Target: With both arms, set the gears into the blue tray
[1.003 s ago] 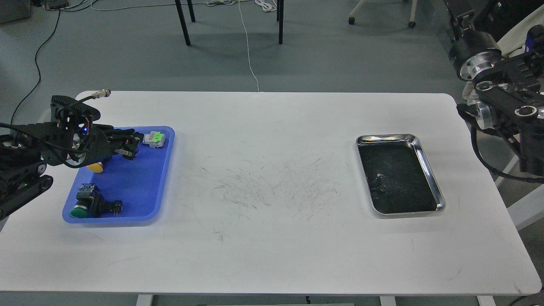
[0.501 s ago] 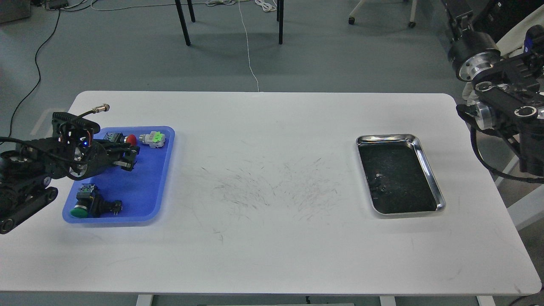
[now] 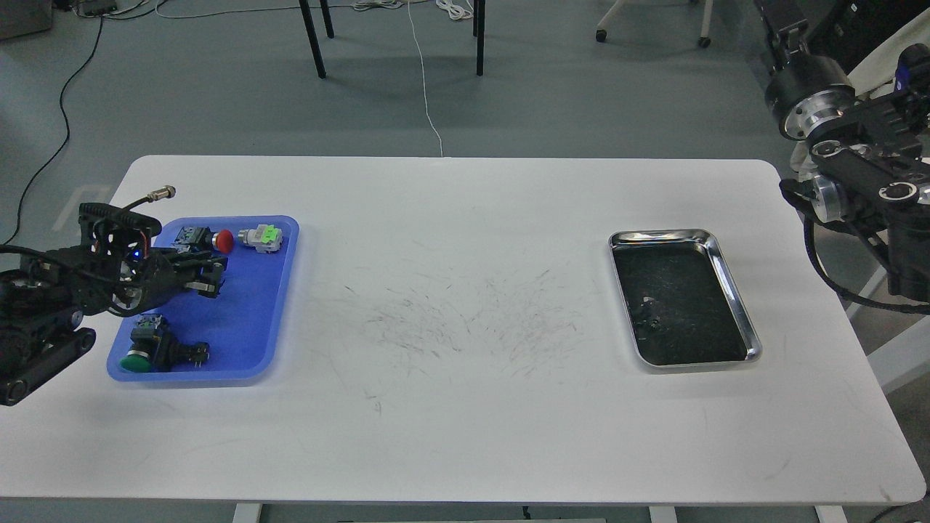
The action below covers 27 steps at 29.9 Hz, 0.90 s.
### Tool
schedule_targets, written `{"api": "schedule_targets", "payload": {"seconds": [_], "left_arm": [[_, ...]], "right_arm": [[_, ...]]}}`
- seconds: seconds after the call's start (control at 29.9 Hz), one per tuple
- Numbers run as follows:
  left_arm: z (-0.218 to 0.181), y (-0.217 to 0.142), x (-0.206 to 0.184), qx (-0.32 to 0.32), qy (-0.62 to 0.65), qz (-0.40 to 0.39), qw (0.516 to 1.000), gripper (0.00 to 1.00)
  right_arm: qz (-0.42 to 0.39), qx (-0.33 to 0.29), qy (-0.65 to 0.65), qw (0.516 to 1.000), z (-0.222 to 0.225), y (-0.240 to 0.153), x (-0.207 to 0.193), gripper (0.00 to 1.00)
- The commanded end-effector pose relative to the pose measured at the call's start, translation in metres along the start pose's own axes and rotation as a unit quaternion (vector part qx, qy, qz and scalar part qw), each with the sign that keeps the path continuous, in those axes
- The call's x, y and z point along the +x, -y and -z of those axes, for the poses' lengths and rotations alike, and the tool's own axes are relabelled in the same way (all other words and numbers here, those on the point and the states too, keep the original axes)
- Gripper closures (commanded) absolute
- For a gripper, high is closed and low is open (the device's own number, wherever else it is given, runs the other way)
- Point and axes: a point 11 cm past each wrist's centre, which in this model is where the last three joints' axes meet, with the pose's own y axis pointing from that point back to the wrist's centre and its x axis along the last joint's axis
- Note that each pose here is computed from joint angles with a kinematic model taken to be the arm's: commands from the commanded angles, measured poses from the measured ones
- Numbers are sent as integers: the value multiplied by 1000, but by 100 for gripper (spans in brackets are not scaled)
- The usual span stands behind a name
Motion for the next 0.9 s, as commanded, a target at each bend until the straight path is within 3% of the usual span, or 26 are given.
{"api": "schedule_targets", "payload": {"seconds": [0.0, 0.2, 0.27, 0.87], "left_arm": [[-3, 2, -4, -3, -7, 0, 1000, 91], [-3, 3, -4, -3, -12, -2, 1000, 87], [-3, 3, -4, -1, -15, -3, 1000, 80], [-1, 3, -8, -1, -34, -3, 999, 71]], "right_arm": [[0, 0, 0, 1000, 0, 0, 0, 8], [0, 0, 0, 1000, 0, 0, 0, 8], [0, 0, 0, 1000, 0, 0, 0, 8], [0, -2, 0, 1000, -3, -1, 0, 8]]}}
